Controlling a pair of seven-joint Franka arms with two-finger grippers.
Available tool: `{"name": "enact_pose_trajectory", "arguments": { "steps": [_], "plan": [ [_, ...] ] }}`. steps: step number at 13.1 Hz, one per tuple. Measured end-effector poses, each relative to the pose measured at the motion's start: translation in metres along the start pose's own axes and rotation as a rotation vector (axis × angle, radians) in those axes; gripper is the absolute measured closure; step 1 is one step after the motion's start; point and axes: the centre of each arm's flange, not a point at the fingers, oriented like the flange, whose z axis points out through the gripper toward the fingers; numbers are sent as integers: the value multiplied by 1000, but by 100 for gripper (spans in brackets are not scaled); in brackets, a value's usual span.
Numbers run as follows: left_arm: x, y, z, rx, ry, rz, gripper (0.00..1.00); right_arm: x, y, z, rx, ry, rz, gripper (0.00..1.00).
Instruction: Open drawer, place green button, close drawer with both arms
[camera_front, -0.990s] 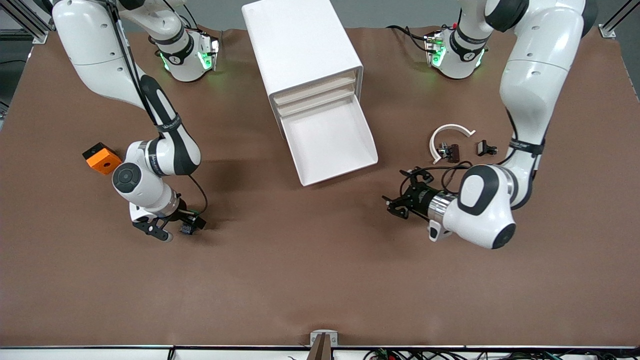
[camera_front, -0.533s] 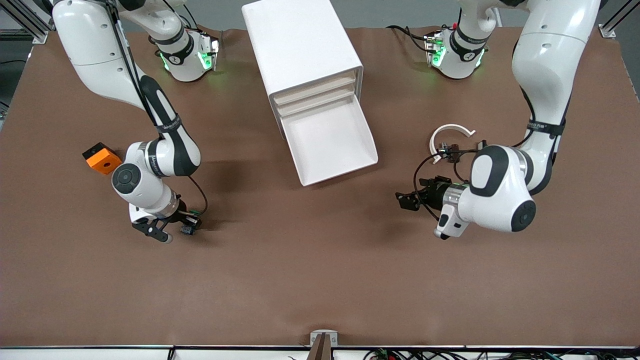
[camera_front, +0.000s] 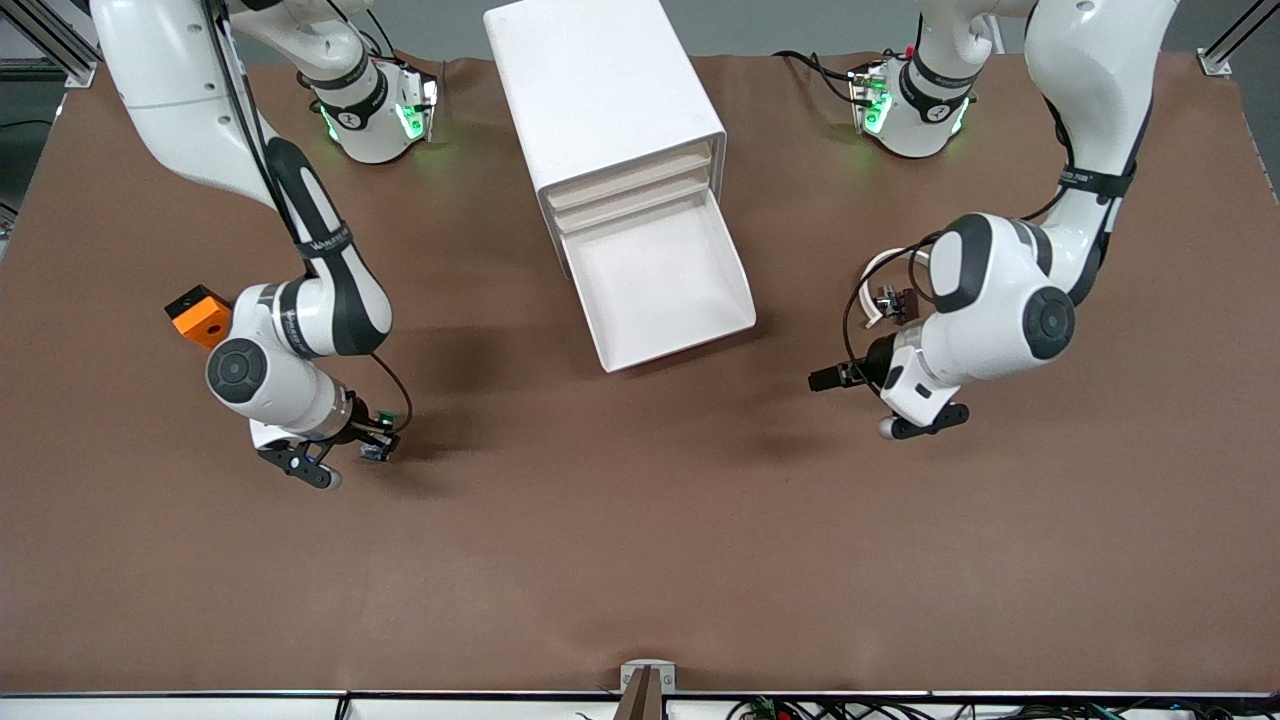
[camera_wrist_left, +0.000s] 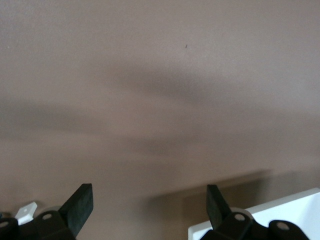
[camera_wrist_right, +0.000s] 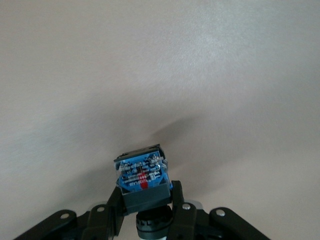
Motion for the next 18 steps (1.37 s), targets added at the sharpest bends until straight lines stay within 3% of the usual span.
{"name": "enact_pose_trajectory", "arguments": {
  "steps": [3,7,11,15,18],
  "plan": [
    [-10,17,3,24,55,64,0,-36,-44,-59,4,-20,115,60],
    [-21,49,8,26,70,126,0,-114,-114,-102,19,-17,312,60],
    [-16,60,22,117,104,103,0,-180,-167,-147,10,-33,462,60],
    [-13,74,52,187,131,45,0,-254,-208,-149,-4,-36,567,60],
    [-9,78,56,190,136,47,0,-291,-224,-142,-19,-35,636,60]
  ]
}}
